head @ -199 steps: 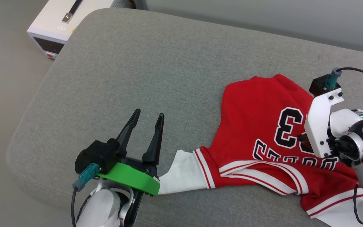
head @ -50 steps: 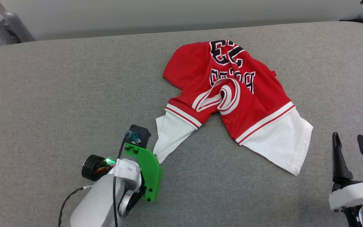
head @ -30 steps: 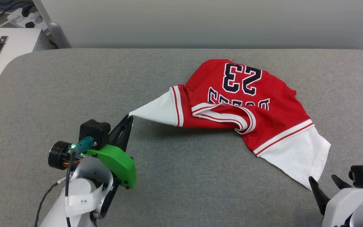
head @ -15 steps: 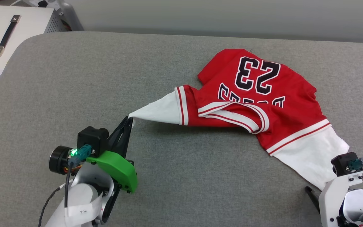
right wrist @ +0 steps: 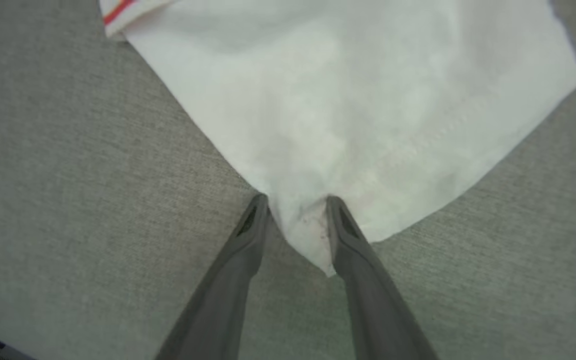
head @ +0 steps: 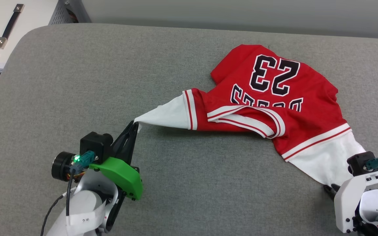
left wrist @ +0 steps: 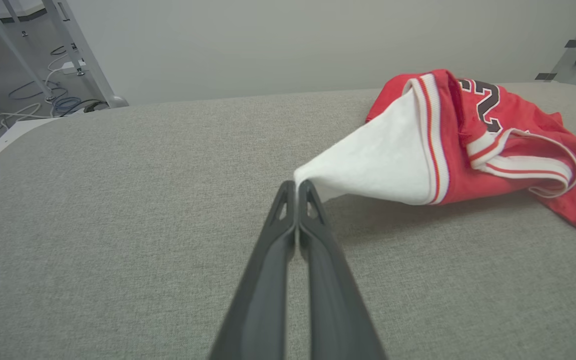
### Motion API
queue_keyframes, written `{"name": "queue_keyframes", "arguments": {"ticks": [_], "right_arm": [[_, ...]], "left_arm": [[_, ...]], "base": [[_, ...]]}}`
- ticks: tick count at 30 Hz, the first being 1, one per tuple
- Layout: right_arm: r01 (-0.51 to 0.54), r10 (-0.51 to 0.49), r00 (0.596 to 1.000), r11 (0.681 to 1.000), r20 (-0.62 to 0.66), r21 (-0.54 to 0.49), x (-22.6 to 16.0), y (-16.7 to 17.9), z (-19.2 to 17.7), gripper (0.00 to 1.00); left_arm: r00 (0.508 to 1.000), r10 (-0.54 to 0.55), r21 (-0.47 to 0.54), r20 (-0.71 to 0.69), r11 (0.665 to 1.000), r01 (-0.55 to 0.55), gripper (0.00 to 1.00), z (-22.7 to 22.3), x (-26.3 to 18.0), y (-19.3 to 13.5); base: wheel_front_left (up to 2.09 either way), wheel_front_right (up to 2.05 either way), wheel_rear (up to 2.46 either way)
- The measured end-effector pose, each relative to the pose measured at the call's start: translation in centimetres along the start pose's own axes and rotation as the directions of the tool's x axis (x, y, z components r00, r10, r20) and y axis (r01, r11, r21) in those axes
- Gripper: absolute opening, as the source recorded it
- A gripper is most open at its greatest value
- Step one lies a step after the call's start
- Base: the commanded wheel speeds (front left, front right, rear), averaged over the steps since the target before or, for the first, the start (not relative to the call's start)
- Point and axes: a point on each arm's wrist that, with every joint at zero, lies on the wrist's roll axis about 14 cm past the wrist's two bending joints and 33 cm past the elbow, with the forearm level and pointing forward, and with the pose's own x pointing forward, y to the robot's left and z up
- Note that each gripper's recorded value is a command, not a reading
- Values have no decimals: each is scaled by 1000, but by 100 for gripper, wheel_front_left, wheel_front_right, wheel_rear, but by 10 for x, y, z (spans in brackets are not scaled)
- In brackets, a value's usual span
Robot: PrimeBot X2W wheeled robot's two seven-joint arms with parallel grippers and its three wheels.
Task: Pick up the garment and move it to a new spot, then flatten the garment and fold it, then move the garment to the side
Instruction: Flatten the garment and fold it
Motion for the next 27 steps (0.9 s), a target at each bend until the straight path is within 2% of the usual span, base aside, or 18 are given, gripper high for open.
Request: {"name": "queue_keyframes", "arguments": {"ticks": [8,14,22,26,27], "right_arm": [[39,-42,991,999,129,28,-16,-17,18,0],[132,-136,945,991,297,35,-59,-51,53,0],[240,-217,809,970,547,30,-141,-82,113,0],[285,-236,716,958,657,34,-185,-88,139,0],[293,-247,679,955,692,53,-199,-91,146,0]], "left_arm": [[999,10,12,42,1000,-11,0,14,-4,7],[995,9,33,103,999,-12,0,35,-11,10],[972,2,102,234,994,-27,0,86,-26,18],[944,-9,125,330,992,-34,0,122,-38,19],[934,-11,130,357,991,-38,0,132,-42,18]], "base": [[0,0,0],[0,0,0],[0,0,0],[0,0,0],[0,0,0]]}}
